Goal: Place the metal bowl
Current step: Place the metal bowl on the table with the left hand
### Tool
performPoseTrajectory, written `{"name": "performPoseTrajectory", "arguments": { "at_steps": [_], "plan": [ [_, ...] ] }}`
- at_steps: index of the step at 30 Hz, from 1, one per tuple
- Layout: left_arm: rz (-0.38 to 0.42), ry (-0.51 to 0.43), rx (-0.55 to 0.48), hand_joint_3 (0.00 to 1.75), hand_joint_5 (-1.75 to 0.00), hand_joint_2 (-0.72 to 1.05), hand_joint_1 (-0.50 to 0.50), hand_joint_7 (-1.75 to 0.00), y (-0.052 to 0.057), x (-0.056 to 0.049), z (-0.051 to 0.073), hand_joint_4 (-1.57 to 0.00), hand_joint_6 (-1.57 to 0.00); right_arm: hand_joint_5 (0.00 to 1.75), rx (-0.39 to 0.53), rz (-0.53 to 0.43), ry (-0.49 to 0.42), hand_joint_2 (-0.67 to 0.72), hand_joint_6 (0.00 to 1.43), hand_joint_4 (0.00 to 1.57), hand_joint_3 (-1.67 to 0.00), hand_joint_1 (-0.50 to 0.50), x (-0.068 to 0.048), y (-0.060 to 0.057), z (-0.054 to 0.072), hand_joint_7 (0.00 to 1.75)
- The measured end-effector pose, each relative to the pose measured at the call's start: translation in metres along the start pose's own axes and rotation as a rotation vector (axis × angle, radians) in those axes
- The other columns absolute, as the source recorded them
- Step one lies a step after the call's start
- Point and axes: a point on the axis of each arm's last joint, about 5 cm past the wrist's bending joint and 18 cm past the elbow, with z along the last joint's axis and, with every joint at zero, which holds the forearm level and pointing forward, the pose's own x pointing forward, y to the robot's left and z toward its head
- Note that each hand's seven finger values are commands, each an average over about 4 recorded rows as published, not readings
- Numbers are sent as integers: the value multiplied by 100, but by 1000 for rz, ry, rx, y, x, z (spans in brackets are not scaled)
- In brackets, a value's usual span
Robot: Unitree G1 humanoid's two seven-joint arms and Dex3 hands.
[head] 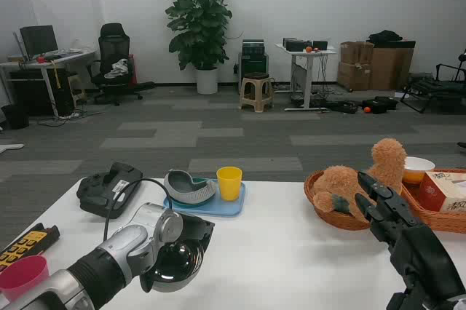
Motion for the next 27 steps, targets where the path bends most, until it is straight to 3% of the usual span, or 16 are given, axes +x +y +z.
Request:
{"name": "performPoseTrajectory", "arguments": {
  "at_steps": [6, 21, 24, 27],
  "plan": [
    [-39, -19, -41, 175, -175, 78, -50, -168, -16, 3, 5, -11, 0, 0, 14, 13, 25, 66, 0, 0, 0, -25, 2, 4, -5, 14],
    [-46, -9, -43, 175, -175, 78, -50, -168, -21, 3, 2, -11, 0, 0, 20, 25, 29, 66, 0, 0, 0, -25, 3, 6, -6, 14],
    [-68, -2, -11, 175, -175, 78, -50, -173, -25, 9, 4, -11, 0, 0, 23, 24, 29, 66, 0, 0, 0, -25, 3, 6, -6, 14],
    [-102, -14, 11, 175, -175, 78, -50, -169, -37, 19, 10, -11, 0, 0, 25, 22, 25, 66, 0, 0, 0, -25, 2, 6, -6, 14]
  ]
}}
